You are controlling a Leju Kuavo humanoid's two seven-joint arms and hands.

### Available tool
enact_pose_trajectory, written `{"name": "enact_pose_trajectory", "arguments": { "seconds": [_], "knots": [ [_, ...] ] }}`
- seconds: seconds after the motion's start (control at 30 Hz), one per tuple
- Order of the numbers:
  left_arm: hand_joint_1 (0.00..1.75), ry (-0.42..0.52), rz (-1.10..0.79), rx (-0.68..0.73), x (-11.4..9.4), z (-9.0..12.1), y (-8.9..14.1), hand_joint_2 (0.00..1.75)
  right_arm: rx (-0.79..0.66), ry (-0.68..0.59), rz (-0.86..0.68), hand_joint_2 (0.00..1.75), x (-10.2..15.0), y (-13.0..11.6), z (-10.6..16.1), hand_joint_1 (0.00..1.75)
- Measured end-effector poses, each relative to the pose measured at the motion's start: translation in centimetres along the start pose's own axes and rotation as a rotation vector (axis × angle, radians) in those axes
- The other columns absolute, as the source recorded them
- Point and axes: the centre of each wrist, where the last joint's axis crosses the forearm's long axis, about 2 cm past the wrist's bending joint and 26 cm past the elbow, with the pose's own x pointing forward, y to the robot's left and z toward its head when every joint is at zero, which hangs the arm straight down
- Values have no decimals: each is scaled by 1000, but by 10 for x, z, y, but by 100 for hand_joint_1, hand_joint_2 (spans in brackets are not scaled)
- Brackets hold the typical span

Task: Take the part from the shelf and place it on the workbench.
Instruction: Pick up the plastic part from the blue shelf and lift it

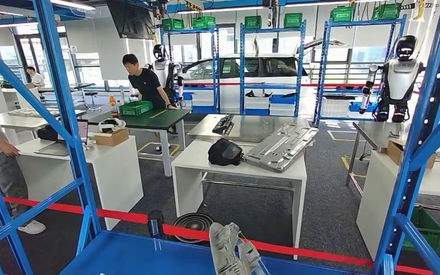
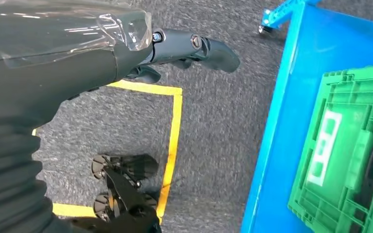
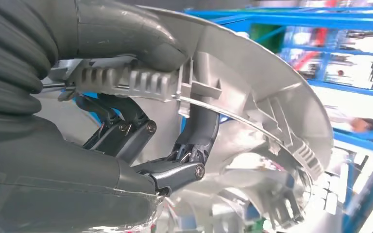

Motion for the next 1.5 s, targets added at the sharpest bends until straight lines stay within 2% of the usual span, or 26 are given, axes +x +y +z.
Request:
{"name": "enact_pose_trajectory", "arguments": {
  "seconds": [0.27, 0.43, 0.67, 0.87, 1.13, 1.5],
  "knots": [
    [0, -12, 15, 30, -1, 3, 2, 175, 22, -360, -347, 175, 27, -6, 6, 175],
    [0, -16, 26, 49, 0, 5, 4, 175, 90, -528, -431, 175, 50, -8, 8, 175],
    [0, -15, 10, 52, 1, 6, 6, 175, 145, -613, -434, 175, 67, -7, 9, 175],
    [0, -20, -6, 45, 0, 7, 6, 175, 271, -726, -497, 175, 87, -1, 8, 175],
    [0, -46, -39, 18, 3, 2, 4, 175, 405, -814, -440, 175, 115, 1, 0, 175],
    [0, -45, -43, -13, 2, -1, -2, 175, 464, -828, -349, 175, 119, 7, 6, 175]
  ]
}}
